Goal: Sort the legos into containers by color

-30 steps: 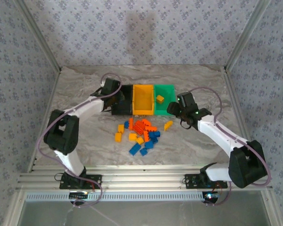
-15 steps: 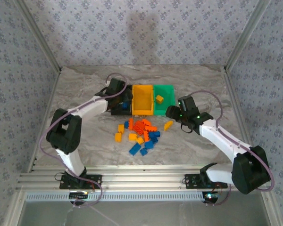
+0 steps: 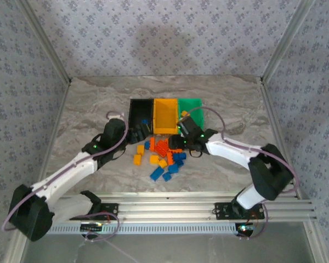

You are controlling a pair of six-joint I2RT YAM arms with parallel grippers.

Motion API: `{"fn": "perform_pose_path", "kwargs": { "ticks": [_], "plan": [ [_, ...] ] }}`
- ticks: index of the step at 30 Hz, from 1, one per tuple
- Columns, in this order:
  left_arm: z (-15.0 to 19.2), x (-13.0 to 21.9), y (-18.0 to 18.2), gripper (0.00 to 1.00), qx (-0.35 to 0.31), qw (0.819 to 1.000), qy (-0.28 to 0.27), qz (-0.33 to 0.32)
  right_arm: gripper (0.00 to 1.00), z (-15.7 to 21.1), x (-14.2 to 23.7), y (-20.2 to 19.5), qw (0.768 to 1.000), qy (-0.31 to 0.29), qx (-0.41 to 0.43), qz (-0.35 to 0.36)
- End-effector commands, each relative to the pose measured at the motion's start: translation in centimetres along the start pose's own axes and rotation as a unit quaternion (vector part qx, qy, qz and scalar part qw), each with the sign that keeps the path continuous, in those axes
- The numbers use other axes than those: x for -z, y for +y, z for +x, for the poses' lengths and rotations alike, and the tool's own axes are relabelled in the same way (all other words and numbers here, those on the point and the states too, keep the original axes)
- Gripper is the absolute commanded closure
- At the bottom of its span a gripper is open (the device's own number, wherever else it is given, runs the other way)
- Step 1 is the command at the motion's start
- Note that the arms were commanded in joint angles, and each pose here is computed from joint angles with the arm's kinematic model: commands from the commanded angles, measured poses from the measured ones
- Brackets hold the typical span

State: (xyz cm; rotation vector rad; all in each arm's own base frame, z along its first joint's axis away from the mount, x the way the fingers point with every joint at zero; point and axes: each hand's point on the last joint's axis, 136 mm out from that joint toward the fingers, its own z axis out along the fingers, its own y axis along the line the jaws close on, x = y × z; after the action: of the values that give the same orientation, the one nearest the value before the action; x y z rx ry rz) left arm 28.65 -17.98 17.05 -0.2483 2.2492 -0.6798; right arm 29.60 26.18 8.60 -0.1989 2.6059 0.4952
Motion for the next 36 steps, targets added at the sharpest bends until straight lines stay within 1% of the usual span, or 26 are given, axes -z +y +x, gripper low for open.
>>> {"fn": "perform_pose_path", "kwargs": {
  "ticks": [1,5,10,17,22,26,29,33,36],
  "plan": [
    [0.9,1.4,2.1,0.0,0.011,1.0,-0.008,-0.023,0.31,-1.2,-1.5,0.9,0.999,0.001,0.042,0.003],
    [1.5,2.5,3.7,0.0,0.013,0.999,-0.015,-0.04,0.33,-1.6,-3.4,0.6,0.998,0.013,0.056,0.025],
    [1.9,2.7,4.8,0.0,0.018,0.998,-0.013,-0.054,0.36,-1.3,-4.8,-0.1,0.996,0.029,0.065,0.047],
    [2.2,2.2,6.0,0.0,0.042,0.997,-0.005,-0.067,0.48,-0.4,-5.8,0.0,0.995,0.053,0.076,0.043],
    [2.3,2.0,6.1,0.0,0.045,0.997,-0.002,-0.067,0.6,0.2,-6.1,0.2,0.994,0.06,0.08,0.04],
    [2.3,2.0,6.1,0.0,0.046,0.997,0.0,-0.067,0.71,0.1,-5.3,0.9,0.995,0.051,0.084,0.031],
    [2.4,2.0,6.1,0.0,0.045,0.997,0.0,-0.066,0.77,-0.3,-4.0,1.7,0.995,0.033,0.087,0.022],
    [2.8,2.0,6.6,0.0,0.046,0.996,0.002,-0.072,0.8,-1.5,-1.3,2.7,0.997,0.002,0.083,0.007],
    [3.3,1.9,6.9,0.0,0.047,0.996,0.008,-0.072,0.81,-3.4,1.2,3.7,0.997,-0.034,0.075,-0.009]
  ]
}}
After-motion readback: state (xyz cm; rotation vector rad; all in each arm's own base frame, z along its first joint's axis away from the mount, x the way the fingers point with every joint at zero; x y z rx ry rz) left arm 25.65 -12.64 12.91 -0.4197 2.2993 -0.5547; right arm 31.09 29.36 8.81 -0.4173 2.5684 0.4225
